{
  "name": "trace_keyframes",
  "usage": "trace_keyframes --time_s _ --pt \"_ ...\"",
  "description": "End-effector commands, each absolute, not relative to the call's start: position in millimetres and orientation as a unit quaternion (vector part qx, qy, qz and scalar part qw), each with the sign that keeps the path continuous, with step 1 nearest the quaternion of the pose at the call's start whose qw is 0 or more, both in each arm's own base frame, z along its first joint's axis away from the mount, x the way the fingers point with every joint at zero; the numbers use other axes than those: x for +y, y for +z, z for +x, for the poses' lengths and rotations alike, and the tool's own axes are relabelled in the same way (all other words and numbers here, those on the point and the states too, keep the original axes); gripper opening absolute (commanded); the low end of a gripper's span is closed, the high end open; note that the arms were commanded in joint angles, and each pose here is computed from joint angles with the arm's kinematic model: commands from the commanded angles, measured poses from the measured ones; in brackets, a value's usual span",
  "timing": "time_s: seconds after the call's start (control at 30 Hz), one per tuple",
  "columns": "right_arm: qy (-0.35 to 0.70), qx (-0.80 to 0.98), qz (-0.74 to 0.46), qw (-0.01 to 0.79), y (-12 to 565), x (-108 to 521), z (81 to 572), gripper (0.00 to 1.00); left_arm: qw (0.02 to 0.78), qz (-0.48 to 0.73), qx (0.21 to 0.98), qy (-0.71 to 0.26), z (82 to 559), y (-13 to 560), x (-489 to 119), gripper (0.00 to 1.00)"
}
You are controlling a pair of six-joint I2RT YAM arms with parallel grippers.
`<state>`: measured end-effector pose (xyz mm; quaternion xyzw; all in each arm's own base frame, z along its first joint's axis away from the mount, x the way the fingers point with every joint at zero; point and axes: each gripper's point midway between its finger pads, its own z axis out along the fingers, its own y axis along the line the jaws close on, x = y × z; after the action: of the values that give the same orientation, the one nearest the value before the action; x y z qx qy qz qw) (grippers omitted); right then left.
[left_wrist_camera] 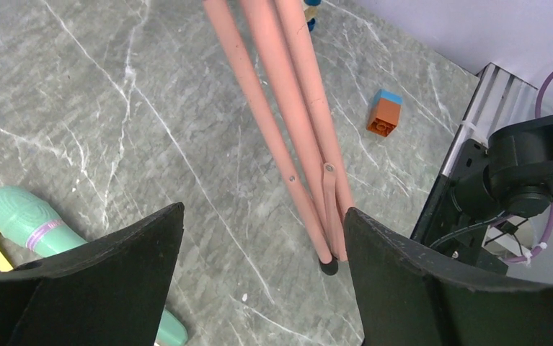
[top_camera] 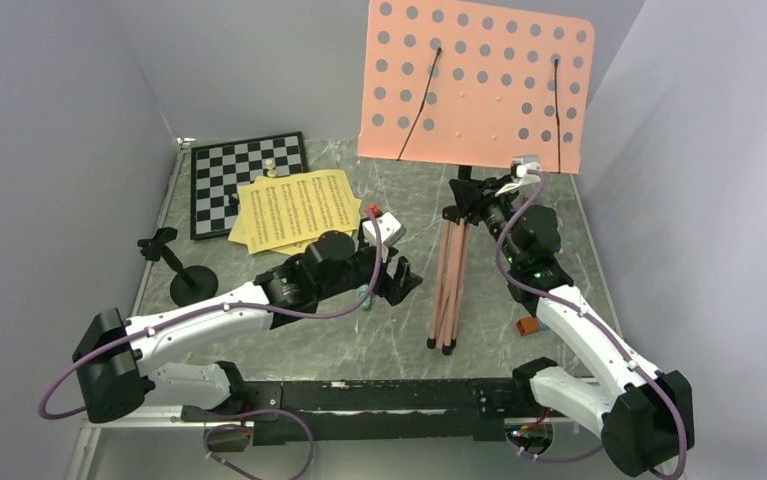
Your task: Set up the instrument practice props
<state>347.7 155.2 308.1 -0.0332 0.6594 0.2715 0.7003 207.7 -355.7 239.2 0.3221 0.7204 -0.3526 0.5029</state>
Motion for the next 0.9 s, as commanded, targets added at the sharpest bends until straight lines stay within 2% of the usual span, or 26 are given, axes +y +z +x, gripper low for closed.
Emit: trace_keyframes --time_s 0.0,0.4,0.87 --pt "0.314 0.368 -0.047 0.874 505 129 275 0.0 0.523 0.33 0.695 -0.366 210 248 -365 0.86" --pt "0.352 0.299 -0.079 0.883 537 128 223 0.0 0.553 0.367 0.644 -0.381 209 240 -381 0.85" --pt "0.355 0.3 -0.132 0.876 534 135 194 0.0 0.573 0.389 0.631 -0.35 225 221 -392 0.84"
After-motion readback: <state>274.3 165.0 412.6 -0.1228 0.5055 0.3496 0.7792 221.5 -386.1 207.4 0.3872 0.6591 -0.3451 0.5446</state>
